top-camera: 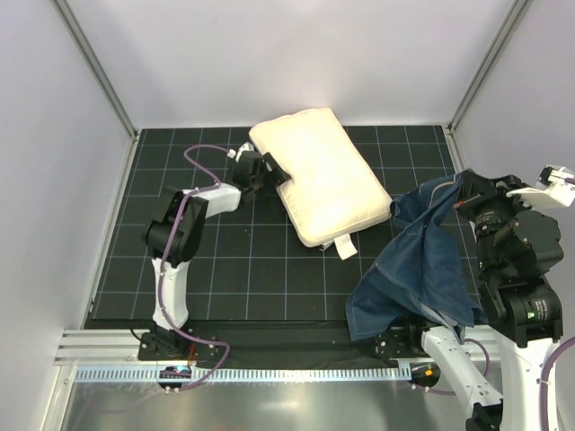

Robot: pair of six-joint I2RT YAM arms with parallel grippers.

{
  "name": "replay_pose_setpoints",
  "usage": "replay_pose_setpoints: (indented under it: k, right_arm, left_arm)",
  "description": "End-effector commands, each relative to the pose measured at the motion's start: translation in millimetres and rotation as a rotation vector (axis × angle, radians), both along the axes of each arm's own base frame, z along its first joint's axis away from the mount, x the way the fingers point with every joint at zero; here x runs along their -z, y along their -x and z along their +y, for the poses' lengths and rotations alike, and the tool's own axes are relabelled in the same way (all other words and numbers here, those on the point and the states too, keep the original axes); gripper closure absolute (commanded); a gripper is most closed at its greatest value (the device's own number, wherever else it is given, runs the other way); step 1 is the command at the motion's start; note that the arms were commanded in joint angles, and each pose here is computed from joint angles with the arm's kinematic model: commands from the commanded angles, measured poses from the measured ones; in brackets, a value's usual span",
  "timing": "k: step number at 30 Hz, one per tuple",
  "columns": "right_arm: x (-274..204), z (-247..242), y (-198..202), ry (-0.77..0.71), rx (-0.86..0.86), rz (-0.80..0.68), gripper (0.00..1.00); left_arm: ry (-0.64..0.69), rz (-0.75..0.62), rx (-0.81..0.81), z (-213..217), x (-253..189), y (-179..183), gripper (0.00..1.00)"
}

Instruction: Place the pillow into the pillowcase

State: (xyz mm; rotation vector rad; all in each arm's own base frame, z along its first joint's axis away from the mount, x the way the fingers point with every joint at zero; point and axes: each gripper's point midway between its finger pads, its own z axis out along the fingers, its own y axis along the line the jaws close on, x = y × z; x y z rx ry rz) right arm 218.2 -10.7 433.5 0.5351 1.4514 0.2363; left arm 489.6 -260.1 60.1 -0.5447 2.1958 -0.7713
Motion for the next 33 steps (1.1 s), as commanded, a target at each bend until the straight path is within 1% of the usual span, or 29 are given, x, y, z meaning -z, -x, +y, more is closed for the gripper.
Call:
replay_pose_setpoints:
  k: [1, 2, 4, 5, 7, 8, 9, 10, 11, 12, 13, 14, 15, 16, 17, 18, 19, 20, 21, 22, 23, 24, 25, 26, 27, 28, 30, 32, 33]
  right_arm:
    - [-20.6, 1.1, 4.0, 0.013, -0.012, -0.075, 0.96]
    - [-20.3, 1.1, 3.7, 0.015, -0.012, -0.075, 0.96]
    - [-17.1, 1.7, 2.2, 0.016, -0.015, -0.069, 0.96]
    - [-16.2, 1.9, 1.1, 0.017, -0.015, -0.067, 0.96]
    - [-7.8, 2.0, -3.6, 0.02, -0.012, -0.044, 0.96]
    - [-3.3, 2.2, -7.1, 0.022, -0.011, -0.029, 0.96]
    - [1.0, 1.1, -9.4, 0.023, -0.004, -0.015, 0.96]
    - [7.4, 1.2, -12.4, 0.027, -0.002, 0.002, 0.96]
    - [11.6, 1.6, -15.7, 0.027, -0.003, 0.015, 0.96]
    - [13.6, 3.4, -17.4, 0.024, -0.01, 0.019, 0.96]
    - [15.2, 7.7, -20.0, 0.018, -0.032, 0.019, 0.96]
    - [17.2, 10.8, -23.9, 0.016, -0.046, 0.025, 0.96]
    - [17.5, 14.5, -26.1, 0.009, -0.064, 0.023, 0.96]
    - [17.8, 23.0, -28.7, 0.008, -0.11, 0.023, 0.96]
    - [15.6, 28.3, -32.7, 0.007, -0.136, 0.013, 0.96]
    - [17.8, 34.1, -39.8, 0.007, -0.164, 0.023, 0.96]
    - [18.9, 40.4, -44.3, 0.009, -0.196, 0.028, 0.96]
    - [15.0, 53.4, -47.7, 0.01, -0.266, 0.013, 0.96]
    - [20.0, 61.3, -57.3, 0.01, -0.303, 0.031, 0.96]
    - [17.8, 66.5, -62.2, 0.006, -0.328, 0.026, 0.96]
    - [17.4, 84.4, -62.3, 0.004, -0.43, 0.03, 0.96]
    - [18.9, 92.4, -65.9, 0.001, -0.472, 0.041, 0.96]
    - [18.5, 102.1, -72.2, -0.005, -0.523, 0.051, 0.96]
    - [18.0, 111.1, -73.9, -0.006, -0.573, 0.052, 0.96]
    - [15.7, 127.6, -68.9, -0.009, -0.674, 0.047, 0.96]
    - [12.7, 137.4, -71.7, -0.011, -0.721, 0.032, 0.96]
    - [6.9, 153.7, -65.7, 0.0, -0.805, 0.007, 0.96]
    - [-1.4, 165.8, -61.9, 0.033, -0.849, -0.017, 0.96]
    - [-11.6, 168.4, -59.1, 0.042, -0.858, -0.038, 0.96]
  left_arm:
    - [0.101, -0.005, 0.0, -27.9, -20.4, -23.9, 0.27]
    - [0.1, 0.017, 0.015, -33.7, -6.8, -25.9, 0.44]
    - [0.124, 0.013, 0.025, -40.5, -11.4, -32.0, 0.7]
    - [0.122, -0.004, 0.008, -38.4, -16.0, -35.5, 0.97]
    - [0.113, -0.023, -0.046, -18.5, -22.0, -39.5, 1.0]
    - [0.106, -0.018, -0.089, -1.3, -11.4, -35.0, 1.0]
    - [0.118, -0.057, -0.14, 15.9, -30.3, -37.0, 1.0]
    - [0.138, -0.066, -0.214, 51.9, -33.6, -44.9, 1.0]
    - [0.172, -0.041, -0.277, 74.6, -28.8, -41.3, 1.0]
    - [0.201, -0.041, -0.324, 99.1, -32.5, -26.9, 1.0]
    - [0.214, -0.043, -0.426, 149.0, -28.9, -25.2, 1.0]
    - [0.23, -0.061, -0.48, 171.7, -33.9, -17.7, 1.0]
    - [0.193, -0.031, -0.564, 202.2, -13.3, 4.7, 1.0]
    - [0.192, -0.08, -0.614, 222.5, -36.7, 13.4, 1.0]
    - [0.162, -0.081, -0.668, 242.6, -36.5, 23.9, 1.0]
    - [0.09, -0.048, -0.708, 254.4, -23.6, 43.1, 1.0]
    - [0.063, -0.088, -0.719, 260.1, -44.9, 50.7, 0.98]
    - [0.028, -0.08, -0.729, 264.6, -45.8, 58.4, 0.71]
    - [-0.028, -0.054, -0.737, 270.5, -43.5, 68.9, 0.58]
    - [-0.048, -0.045, -0.743, 273.2, -45.3, 74.5, 0.45]
    - [-0.054, -0.065, -0.752, 275.8, -58.9, 79.1, 0.27]
    - [-0.068, -0.064, -0.749, 276.9, -62.1, 83.3, 0.22]
    - [-0.093, -0.051, -0.731, 276.7, -62.9, 88.9, 0.2]
    - [-0.094, -0.082, -0.717, 276.0, -78.2, 91.9, 0.14]
    - [-0.102, -0.094, -0.697, 272.9, -85.1, 93.4, 0.14]
    - [-0.141, -0.098, -0.664, 269.8, -92.4, 97.8, 0.13]
    - [-0.178, -0.156, -0.612, 253.0, -120.2, 106.4, 0.13]
    - [-0.26, -0.194, -0.594, 247.8, -141.5, 117.7, 0.12]
    - [-0.269, -0.247, -0.583, 243.9, -163.1, 125.5, 0.02]
